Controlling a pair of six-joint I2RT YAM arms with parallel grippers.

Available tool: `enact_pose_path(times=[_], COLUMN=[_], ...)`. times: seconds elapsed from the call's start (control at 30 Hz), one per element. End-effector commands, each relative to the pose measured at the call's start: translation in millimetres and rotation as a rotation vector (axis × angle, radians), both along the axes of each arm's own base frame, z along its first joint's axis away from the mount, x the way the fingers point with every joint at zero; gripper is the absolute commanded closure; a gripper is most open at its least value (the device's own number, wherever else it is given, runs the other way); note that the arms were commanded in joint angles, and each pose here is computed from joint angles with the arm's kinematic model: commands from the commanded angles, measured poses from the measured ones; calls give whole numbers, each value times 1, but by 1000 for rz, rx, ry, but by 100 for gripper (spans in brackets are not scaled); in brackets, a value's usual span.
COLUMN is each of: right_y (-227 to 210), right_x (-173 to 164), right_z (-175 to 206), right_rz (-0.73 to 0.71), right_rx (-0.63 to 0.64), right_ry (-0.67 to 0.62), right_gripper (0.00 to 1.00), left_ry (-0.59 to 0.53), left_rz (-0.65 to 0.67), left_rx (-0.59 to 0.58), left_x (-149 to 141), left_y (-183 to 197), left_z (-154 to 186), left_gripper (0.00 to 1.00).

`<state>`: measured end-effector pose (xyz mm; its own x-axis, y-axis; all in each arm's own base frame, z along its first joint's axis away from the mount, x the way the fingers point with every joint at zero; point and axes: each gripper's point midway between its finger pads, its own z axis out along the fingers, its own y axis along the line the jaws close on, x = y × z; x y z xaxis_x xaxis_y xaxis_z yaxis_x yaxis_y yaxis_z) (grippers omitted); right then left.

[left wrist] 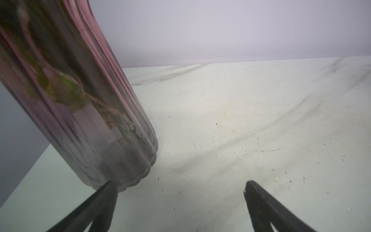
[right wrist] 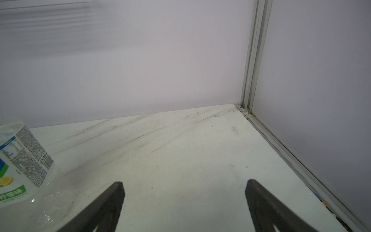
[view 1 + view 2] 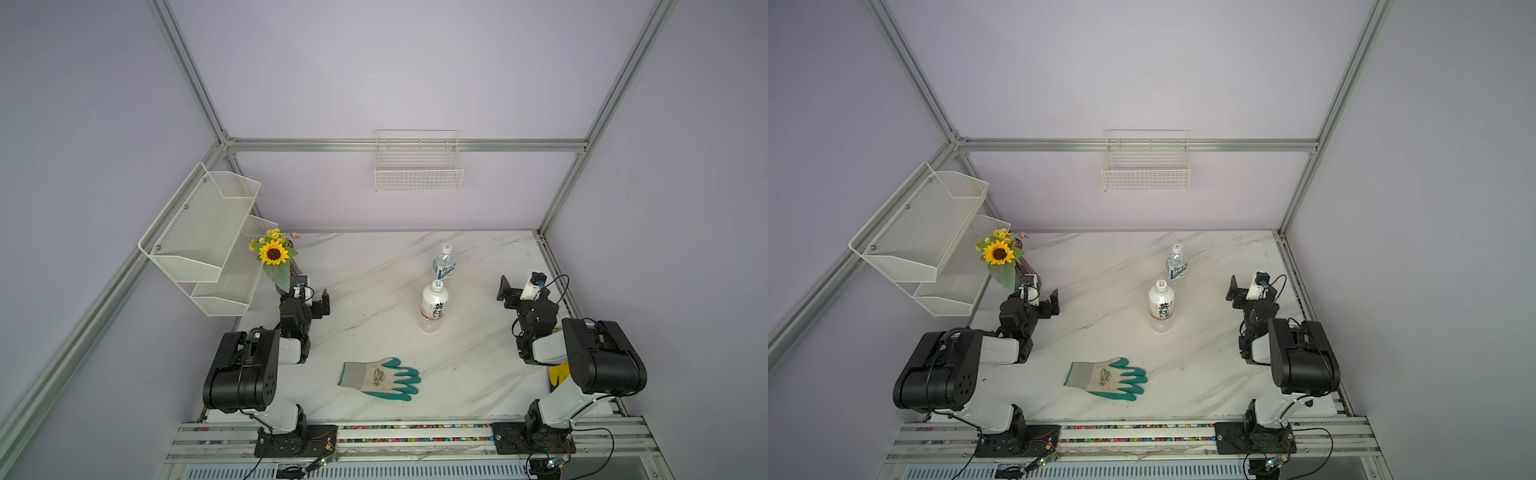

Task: Screw on the bottle caps
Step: Reset both arms

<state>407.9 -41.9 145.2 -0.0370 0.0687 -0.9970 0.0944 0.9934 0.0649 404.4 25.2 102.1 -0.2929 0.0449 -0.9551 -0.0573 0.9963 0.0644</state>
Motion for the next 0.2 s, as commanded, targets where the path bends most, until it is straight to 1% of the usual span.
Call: enact_pose_path(times=[0.0,0.17], right_y=[4,4], right_x=[1,0], right_z=[3,3], right_rz=[12,10], right_rx=[2,2], right_ry=[-4,-7], right_gripper=[3,3], left_ry=[-35,-34], left_rz=[-2,-3], left_rx=[-21,-21], left_x=[-1,-1], left_y=[0,0], left_z=[9,9], left_gripper=[0,0])
